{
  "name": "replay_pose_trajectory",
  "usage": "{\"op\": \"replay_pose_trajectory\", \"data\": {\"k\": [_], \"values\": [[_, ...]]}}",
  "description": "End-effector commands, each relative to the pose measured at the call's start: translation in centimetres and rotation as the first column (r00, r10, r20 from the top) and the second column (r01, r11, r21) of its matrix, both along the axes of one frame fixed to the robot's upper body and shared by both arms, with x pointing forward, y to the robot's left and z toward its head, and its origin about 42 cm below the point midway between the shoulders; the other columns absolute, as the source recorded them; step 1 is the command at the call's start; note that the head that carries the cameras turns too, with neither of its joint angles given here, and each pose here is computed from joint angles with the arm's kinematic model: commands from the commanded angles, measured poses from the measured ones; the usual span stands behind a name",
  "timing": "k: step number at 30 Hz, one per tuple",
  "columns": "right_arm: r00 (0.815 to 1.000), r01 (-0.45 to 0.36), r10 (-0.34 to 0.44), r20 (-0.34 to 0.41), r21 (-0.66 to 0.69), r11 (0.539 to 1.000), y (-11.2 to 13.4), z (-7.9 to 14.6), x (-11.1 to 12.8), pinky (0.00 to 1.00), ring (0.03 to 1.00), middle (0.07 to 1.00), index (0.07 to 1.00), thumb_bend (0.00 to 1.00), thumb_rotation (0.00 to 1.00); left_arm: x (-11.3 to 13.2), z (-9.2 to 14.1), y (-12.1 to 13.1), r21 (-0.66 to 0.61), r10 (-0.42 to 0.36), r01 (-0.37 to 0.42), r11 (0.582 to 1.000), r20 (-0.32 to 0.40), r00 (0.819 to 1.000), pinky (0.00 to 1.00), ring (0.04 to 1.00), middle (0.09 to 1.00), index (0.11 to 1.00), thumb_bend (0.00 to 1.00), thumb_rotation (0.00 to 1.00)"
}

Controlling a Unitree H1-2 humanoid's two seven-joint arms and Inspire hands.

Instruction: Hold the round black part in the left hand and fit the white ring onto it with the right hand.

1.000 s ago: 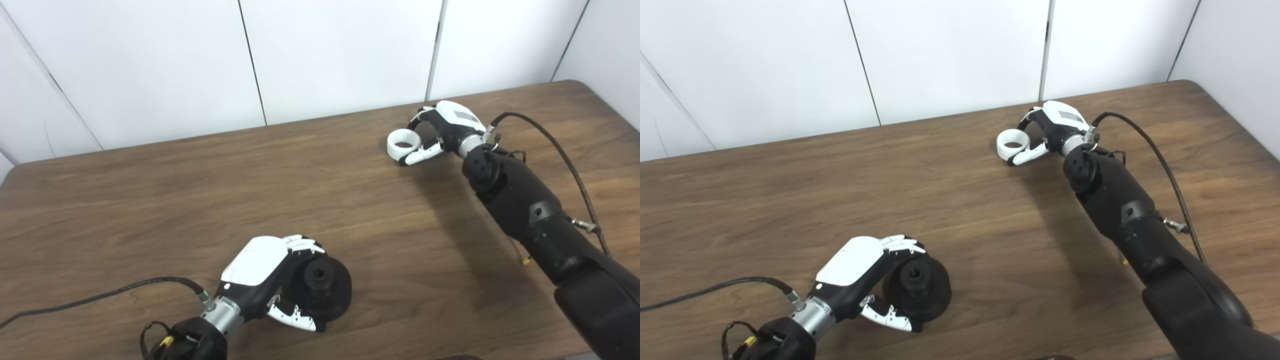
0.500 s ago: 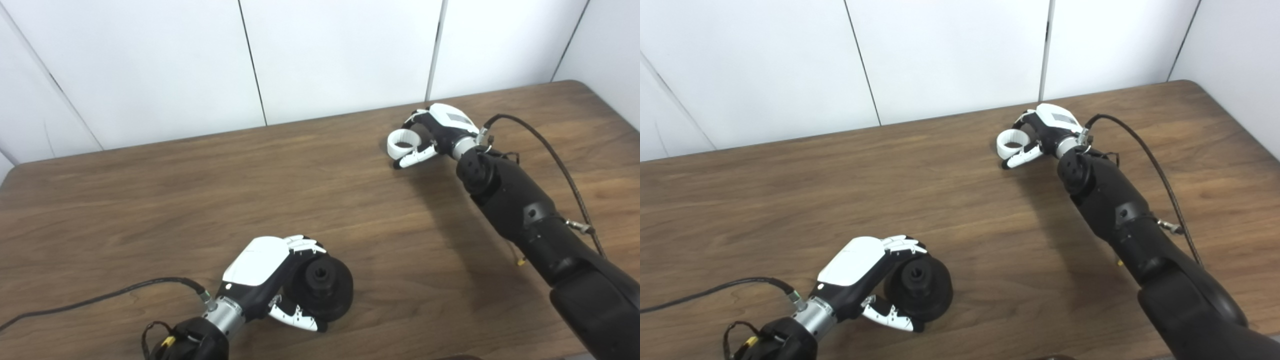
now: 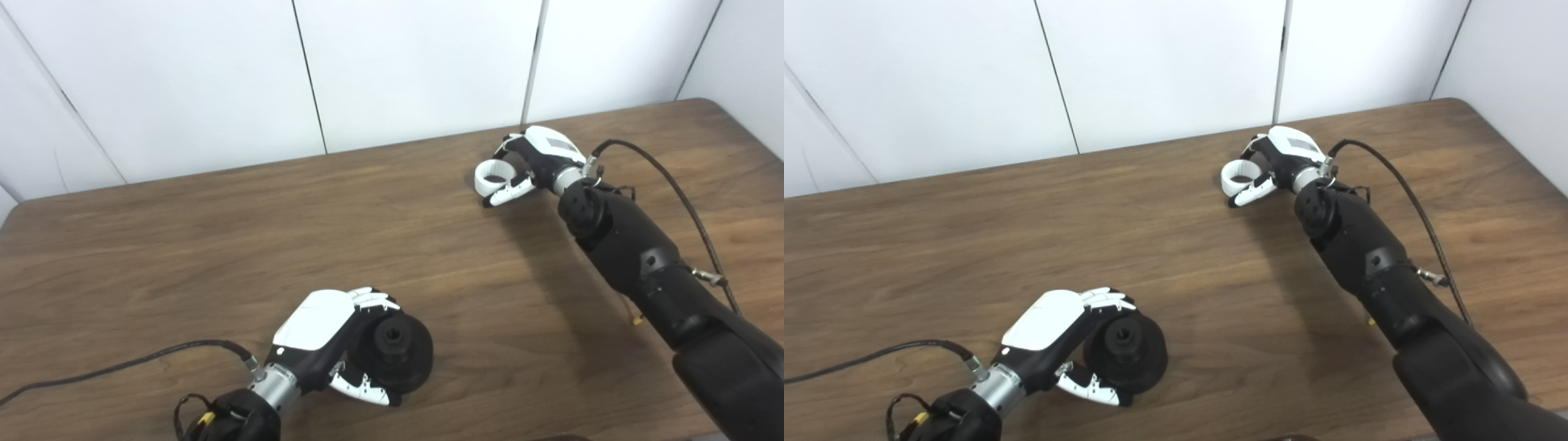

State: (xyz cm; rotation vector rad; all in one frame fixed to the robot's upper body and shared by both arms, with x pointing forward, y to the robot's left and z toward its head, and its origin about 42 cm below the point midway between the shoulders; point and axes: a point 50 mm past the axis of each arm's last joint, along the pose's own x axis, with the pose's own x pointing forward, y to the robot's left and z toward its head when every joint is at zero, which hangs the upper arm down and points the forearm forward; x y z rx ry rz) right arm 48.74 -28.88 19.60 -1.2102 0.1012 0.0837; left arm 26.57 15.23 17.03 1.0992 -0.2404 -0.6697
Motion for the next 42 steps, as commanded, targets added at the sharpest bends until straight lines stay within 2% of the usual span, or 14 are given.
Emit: {"op": "replay_pose_trajectory", "data": {"k": [1, 17, 20, 22, 42], "values": [[0.993, -0.022, 0.022, 0.113, -0.006, 1.000, 0.3, 3.6, 1.4, 0.96, 0.981, 0.913, 0.661, 0.79, 0.29, 0.4, 1.0, -0.2, -0.009, 0.000, 0.000, 1.000, 0.049, 0.999, 0.85, 0.903, 0.857, 0.716, 0.84, 0.29], [0.990, -0.026, 0.025, 0.140, 0.006, 1.000, -0.1, 3.7, 1.3, 0.96, 0.969, 0.901, 0.615, 0.75, 0.25, 0.4, 1.0, -0.4, -0.023, 0.001, 0.000, 1.000, 0.061, 0.998, 0.84, 0.890, 0.850, 0.706, 0.84, 0.27], [0.989, -0.029, 0.027, 0.145, 0.009, 1.000, 0.0, 3.6, 1.2, 0.96, 0.968, 0.899, 0.520, 0.57, 0.18, 0.4, 0.9, -0.4, -0.024, 0.003, -0.002, 1.000, 0.060, 0.998, 0.84, 0.894, 0.853, 0.707, 0.85, 0.27], [0.989, -0.030, 0.028, 0.146, 0.012, 0.999, 0.0, 3.6, 1.2, 0.97, 0.970, 0.899, 0.501, 0.53, 0.16, 0.5, 0.9, -0.4, -0.024, 0.003, -0.001, 1.000, 0.061, 0.998, 0.84, 0.891, 0.851, 0.705, 0.85, 0.27], [0.989, -0.038, 0.035, 0.145, 0.020, 0.999, -0.3, 3.5, 0.4, 0.98, 0.974, 0.902, 0.495, 0.52, 0.16, 0.4, 0.6, -0.4, -0.033, 0.007, -0.005, 0.999, 0.067, 0.998, 0.83, 0.890, 0.847, 0.701, 0.85, 0.28]]}}
